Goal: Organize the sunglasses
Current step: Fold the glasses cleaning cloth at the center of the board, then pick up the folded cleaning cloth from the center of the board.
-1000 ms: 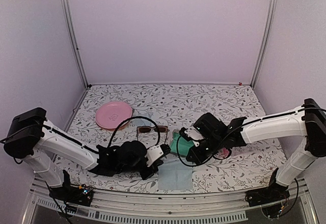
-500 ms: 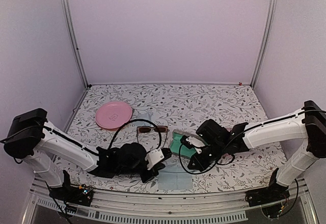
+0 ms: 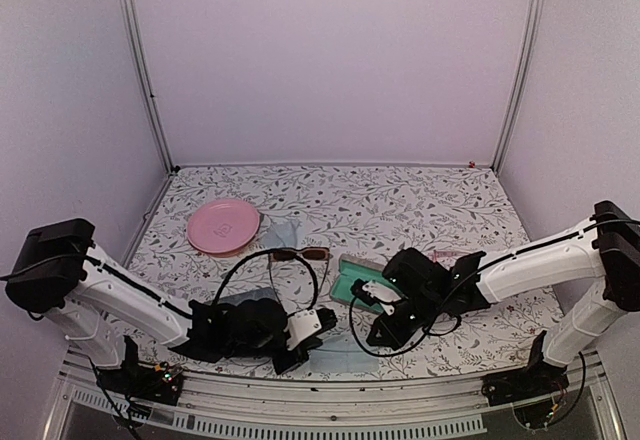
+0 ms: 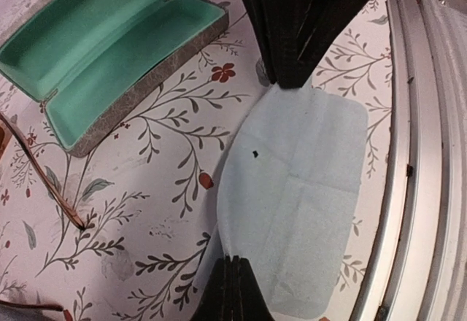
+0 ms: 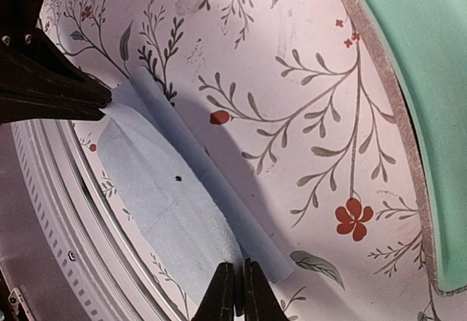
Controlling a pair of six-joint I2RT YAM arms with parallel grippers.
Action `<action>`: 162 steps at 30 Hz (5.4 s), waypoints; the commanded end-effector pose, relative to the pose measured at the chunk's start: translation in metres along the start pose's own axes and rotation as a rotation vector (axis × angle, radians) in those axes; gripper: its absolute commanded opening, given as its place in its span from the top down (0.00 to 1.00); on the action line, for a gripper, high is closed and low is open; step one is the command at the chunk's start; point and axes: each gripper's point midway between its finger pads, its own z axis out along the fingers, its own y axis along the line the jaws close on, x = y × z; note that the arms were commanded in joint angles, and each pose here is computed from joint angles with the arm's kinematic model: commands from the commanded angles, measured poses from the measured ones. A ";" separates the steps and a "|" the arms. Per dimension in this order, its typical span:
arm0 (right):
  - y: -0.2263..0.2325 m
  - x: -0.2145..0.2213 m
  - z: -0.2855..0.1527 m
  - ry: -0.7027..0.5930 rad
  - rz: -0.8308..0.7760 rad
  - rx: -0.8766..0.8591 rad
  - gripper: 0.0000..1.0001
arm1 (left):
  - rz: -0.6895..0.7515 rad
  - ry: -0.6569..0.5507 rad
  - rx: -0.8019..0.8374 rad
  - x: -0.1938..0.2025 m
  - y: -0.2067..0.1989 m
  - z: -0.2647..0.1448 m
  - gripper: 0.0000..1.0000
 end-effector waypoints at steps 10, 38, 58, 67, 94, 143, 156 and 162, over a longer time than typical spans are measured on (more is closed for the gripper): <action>0.015 0.005 -0.004 -0.021 0.009 -0.045 0.91 | -0.006 0.012 0.012 0.011 -0.013 0.000 1.00; 0.024 0.017 -0.002 -0.004 0.009 -0.064 0.94 | -0.001 0.030 0.019 0.016 -0.028 0.001 1.00; 0.034 0.029 0.000 0.009 0.011 -0.100 0.77 | 0.023 0.081 0.020 0.020 -0.044 0.001 0.80; 0.032 0.025 -0.008 -0.027 0.028 -0.071 0.74 | 0.031 0.114 0.032 0.025 -0.053 -0.013 0.71; -0.007 0.003 -0.001 -0.069 0.177 -0.096 0.55 | -0.224 0.060 0.279 -0.003 0.008 -0.004 0.33; -0.019 0.014 -0.002 -0.092 0.212 -0.106 0.69 | -0.283 0.138 0.342 0.020 0.003 0.012 0.90; -0.018 0.011 0.005 -0.075 0.189 -0.133 0.64 | -0.282 0.139 0.331 0.019 0.006 0.013 0.98; -0.014 0.015 0.013 -0.053 0.185 -0.177 0.65 | -0.285 0.138 0.326 0.020 0.006 0.013 0.99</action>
